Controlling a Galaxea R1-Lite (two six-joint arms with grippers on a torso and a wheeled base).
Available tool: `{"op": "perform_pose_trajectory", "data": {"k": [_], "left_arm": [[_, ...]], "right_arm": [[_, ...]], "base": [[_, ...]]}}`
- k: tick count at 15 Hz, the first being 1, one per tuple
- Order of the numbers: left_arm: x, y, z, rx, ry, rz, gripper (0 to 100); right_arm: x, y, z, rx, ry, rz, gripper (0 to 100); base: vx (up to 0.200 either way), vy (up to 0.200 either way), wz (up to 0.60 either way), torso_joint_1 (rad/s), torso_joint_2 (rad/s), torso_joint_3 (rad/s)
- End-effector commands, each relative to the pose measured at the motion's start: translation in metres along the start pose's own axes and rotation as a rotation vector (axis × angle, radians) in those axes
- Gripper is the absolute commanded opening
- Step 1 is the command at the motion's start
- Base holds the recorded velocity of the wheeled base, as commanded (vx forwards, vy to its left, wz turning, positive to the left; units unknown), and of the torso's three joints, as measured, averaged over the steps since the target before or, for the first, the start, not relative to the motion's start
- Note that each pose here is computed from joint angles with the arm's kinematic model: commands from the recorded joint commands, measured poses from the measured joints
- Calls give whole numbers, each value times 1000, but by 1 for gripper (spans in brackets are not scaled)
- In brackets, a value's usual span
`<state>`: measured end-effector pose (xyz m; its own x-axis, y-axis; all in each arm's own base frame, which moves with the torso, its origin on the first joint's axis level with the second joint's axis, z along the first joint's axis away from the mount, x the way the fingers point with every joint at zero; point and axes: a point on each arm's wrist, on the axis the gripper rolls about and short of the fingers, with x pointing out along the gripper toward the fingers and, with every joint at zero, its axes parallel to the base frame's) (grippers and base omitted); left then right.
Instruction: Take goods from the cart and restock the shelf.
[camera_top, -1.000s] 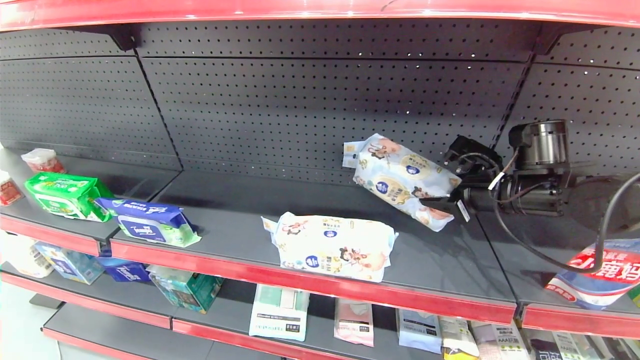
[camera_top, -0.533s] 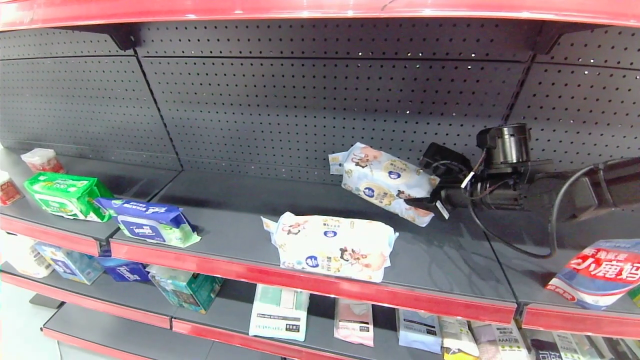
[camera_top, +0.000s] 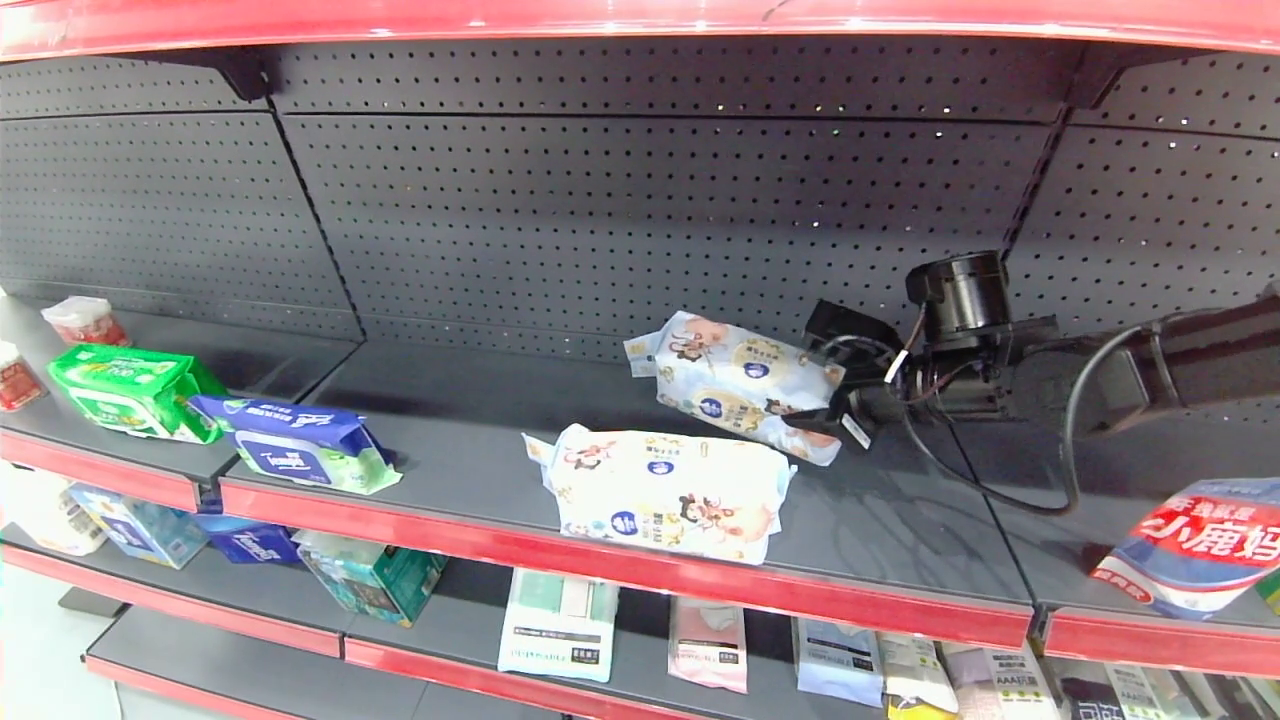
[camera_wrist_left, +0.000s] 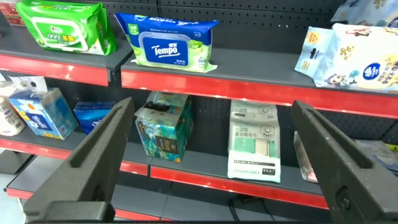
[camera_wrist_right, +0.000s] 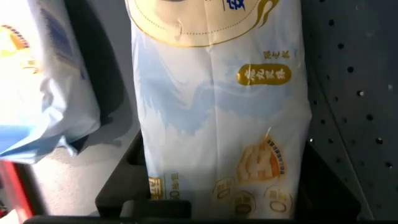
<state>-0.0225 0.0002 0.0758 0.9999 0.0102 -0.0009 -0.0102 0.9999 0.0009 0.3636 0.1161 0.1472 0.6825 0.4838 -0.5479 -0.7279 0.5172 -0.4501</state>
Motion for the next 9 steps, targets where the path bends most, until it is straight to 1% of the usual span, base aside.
{"op": "perform_pose_trajectory", "data": {"k": [1, 4, 9], "left_arm": [[0, 0, 0, 1, -1, 1, 100], [0, 0, 0, 1, -2, 1, 100], [0, 0, 0, 1, -2, 2, 100]], "right_arm": [[8, -1, 1, -5, -2, 6, 0], [13, 3, 7, -3, 25, 53, 0], [30, 0, 14, -16, 3, 52, 0]], "base": [[0, 0, 0, 0, 0, 0], [0, 0, 0, 0, 0, 0], [0, 0, 0, 0, 0, 0]]}}
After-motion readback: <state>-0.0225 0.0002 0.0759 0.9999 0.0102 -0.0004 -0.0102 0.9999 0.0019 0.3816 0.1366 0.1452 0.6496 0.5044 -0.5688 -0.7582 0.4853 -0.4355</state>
